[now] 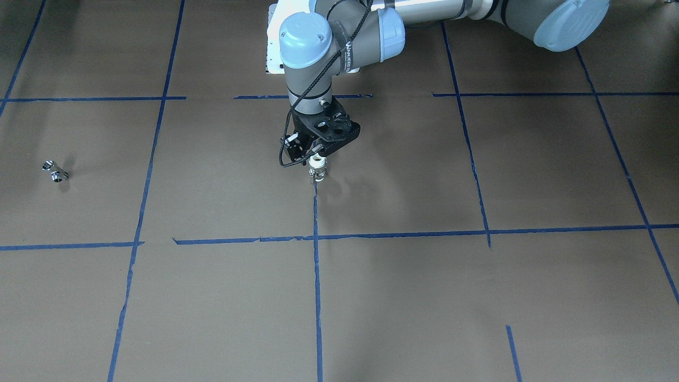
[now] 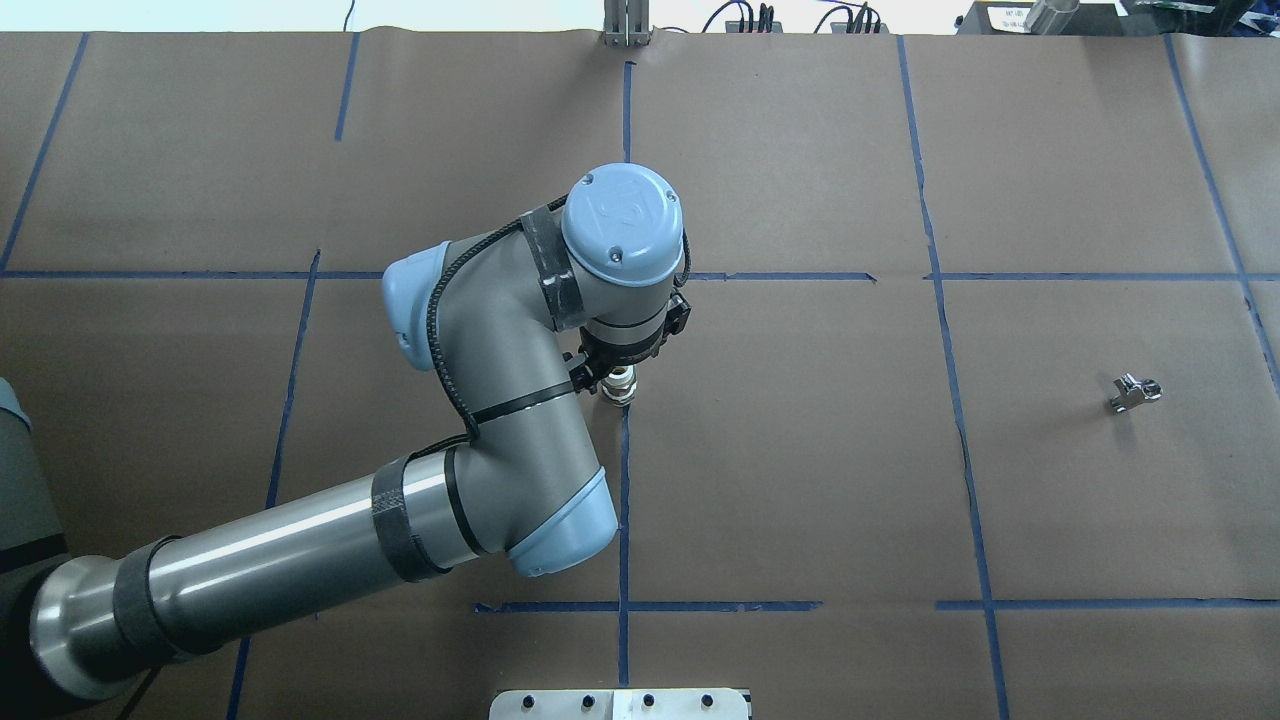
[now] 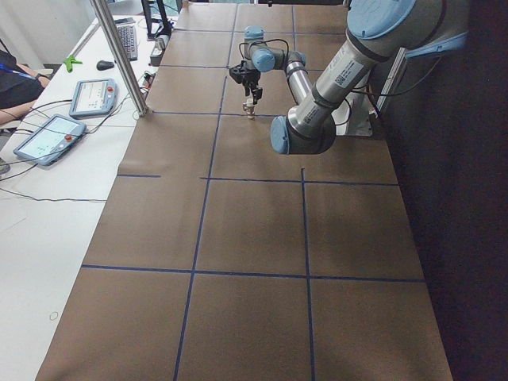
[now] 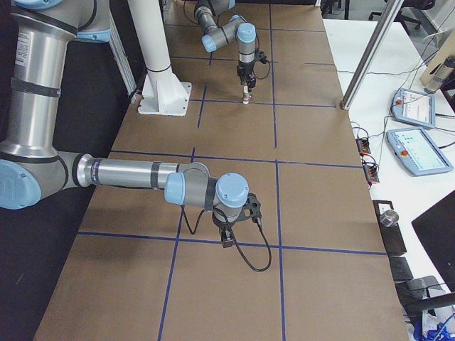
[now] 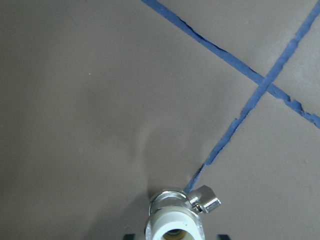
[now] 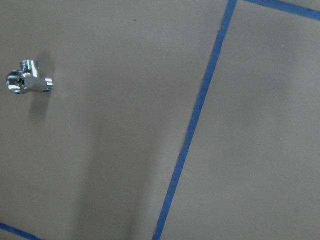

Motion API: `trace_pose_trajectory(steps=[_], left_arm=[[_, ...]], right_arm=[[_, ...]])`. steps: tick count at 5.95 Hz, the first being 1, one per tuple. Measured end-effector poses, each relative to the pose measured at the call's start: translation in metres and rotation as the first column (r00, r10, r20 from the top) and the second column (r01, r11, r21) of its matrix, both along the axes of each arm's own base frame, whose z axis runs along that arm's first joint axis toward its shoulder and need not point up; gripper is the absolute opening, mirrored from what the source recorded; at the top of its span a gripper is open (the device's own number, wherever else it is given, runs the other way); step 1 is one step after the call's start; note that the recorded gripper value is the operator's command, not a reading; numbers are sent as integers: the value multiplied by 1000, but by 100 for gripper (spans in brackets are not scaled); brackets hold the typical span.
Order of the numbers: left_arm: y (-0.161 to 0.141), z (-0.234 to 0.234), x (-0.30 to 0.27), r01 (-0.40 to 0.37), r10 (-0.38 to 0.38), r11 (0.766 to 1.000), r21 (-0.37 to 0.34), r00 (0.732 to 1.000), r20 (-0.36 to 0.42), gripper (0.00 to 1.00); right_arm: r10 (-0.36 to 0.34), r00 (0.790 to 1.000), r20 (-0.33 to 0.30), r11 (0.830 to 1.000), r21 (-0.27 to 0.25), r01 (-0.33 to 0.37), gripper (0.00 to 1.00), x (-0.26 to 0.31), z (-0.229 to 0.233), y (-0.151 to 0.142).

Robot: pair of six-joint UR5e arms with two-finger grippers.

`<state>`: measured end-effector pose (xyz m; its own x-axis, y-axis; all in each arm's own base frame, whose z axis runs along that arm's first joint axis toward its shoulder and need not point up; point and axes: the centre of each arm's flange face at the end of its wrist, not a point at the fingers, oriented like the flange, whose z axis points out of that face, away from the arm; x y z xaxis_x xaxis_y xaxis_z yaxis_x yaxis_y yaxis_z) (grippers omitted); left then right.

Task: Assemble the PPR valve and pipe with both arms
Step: 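Open the left gripper and withdraw the left arm from the valve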

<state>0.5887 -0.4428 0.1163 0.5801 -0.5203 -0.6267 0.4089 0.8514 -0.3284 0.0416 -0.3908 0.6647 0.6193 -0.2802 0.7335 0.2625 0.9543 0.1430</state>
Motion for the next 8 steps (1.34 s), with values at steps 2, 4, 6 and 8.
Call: trace_pose_trajectory(steps=[2, 4, 6, 8], left_arm=[[8, 34, -65, -155, 157, 981, 114, 988, -10, 100], [12, 106, -150, -350, 345, 886, 305, 936, 71, 100], [-15, 215, -269, -533, 469, 743, 405, 846, 253, 100], [-41, 315, -415, -645, 557, 644, 412, 764, 326, 100]], right_arm=[[0, 1000, 0, 1000, 0, 0, 100, 0, 0, 0], [0, 1000, 1, 1000, 4, 0, 100, -1, -2, -3], [-6, 1000, 4, 998, 58, 6, 100, -4, -11, -10], [4, 1000, 15, 994, 110, -5, 100, -11, -39, -25]])
